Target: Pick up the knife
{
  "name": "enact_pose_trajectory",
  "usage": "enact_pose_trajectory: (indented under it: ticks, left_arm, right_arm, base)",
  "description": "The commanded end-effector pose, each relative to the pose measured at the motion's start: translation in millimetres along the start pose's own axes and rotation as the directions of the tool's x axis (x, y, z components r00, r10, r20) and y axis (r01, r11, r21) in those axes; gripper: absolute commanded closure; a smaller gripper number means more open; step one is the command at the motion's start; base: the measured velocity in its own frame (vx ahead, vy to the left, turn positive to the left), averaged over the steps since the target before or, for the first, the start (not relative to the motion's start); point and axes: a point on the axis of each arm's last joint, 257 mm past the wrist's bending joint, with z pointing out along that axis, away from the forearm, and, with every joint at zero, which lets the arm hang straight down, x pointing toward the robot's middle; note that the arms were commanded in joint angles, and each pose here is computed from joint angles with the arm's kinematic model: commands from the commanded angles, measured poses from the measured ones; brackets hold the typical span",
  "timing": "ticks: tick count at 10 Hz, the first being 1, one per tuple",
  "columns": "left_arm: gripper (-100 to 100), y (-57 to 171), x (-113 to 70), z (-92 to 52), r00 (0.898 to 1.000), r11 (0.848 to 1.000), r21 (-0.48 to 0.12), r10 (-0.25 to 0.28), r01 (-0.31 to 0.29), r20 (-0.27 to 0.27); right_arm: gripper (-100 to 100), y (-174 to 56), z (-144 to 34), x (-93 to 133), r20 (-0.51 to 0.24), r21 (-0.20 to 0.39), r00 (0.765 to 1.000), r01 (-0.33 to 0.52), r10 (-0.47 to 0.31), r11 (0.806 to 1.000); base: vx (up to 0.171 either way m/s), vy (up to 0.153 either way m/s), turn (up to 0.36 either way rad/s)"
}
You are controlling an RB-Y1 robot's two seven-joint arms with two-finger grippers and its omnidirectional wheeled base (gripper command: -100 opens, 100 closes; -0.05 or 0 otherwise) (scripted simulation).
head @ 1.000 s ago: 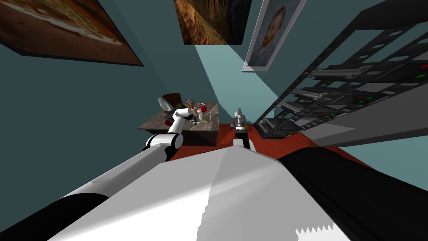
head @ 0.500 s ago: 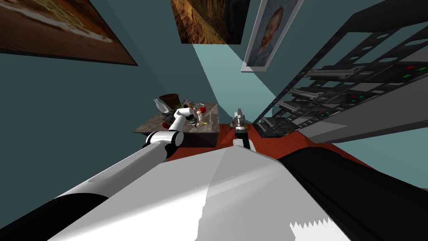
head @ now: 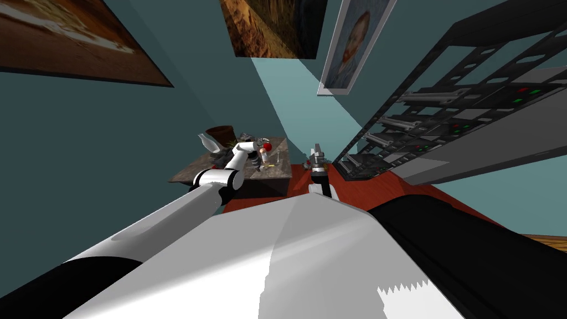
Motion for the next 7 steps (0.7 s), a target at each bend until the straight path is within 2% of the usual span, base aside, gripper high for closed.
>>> enact_pose_trajectory:
  ticks: [1,2,3,4,5,7]
  left_arm:
    - [-100,12,0.6,-0.4,1.000,0.998,-0.053,0.014,-0.014,0.012]
    - [-100,16,0.7,-1.3,1.000,0.997,-0.069,0.020,-0.018,0.017]
    - [-100,13,0.2,-0.8,1.000,0.998,-0.055,0.015,-0.014,0.013]
    - [0,14,0.2,-1.1,1.000,0.998,-0.059,0.016,-0.015,0.014]
    - [-100,17,-12.2,9.4,1.000,0.998,-0.057,0.020,-0.020,0.013]
    - [-100,18,-17.1,13.5,1.000,0.998,-0.056,0.022,-0.021,0.013]
  right_arm:
    - [0,0,0.0,0,0.000,0.000,1.000,0.000,0.000,1.000]
    - [0,0,0.0,0,0.000,0.000,1.000,0.000,0.000,1.000]
    - [0,0,0.0,0,0.000,0.000,1.000,0.000,0.000,1.000]
    - [0,0,0.0,0,0.000,0.000,1.000,0.000,0.000,1.000]
    - [0,0,0.0,0,0.000,0.000,1.000,0.000,0.000,1.000]
    - [0,0,0.1,0,0.000,0.000,1.000,0.000,0.000,1.000]
  base:
    - [0.098,0.045,-0.063]
    - [0.091,0.027,-0.064]
    - [0.040,0.010,-0.011]
    - [0.007,0.002,0.003]
    - [0.004,-0.052,0.016]
    - [-0.001,-0.057,0.015]
